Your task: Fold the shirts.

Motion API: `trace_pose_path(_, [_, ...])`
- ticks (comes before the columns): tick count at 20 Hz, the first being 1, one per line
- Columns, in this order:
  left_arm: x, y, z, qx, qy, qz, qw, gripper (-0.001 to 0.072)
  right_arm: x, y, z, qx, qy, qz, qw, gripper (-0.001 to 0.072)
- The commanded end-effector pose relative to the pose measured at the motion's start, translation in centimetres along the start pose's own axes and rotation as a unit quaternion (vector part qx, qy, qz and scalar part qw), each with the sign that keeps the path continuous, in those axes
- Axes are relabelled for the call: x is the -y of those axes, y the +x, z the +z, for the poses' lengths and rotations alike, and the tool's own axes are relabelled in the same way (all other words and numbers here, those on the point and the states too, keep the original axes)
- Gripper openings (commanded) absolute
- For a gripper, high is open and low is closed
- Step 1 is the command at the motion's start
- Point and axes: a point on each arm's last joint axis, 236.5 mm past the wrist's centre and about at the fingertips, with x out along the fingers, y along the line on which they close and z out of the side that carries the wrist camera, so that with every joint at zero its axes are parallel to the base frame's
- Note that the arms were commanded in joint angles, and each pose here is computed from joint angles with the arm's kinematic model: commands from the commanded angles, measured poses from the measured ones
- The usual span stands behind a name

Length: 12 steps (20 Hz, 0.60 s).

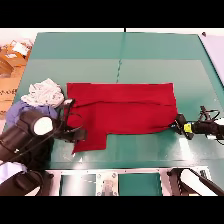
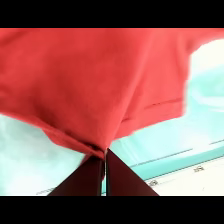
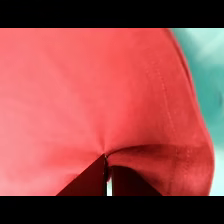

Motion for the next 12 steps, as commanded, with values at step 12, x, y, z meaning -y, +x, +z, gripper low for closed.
trace_pose_path(12, [-1.3, -11.3, 15.1, 0.216, 0.041, 0.041, 0.975, 0.0021, -10.7, -8.5, 6.2, 0.051, -0.063, 0.094, 0.992, 0.0014])
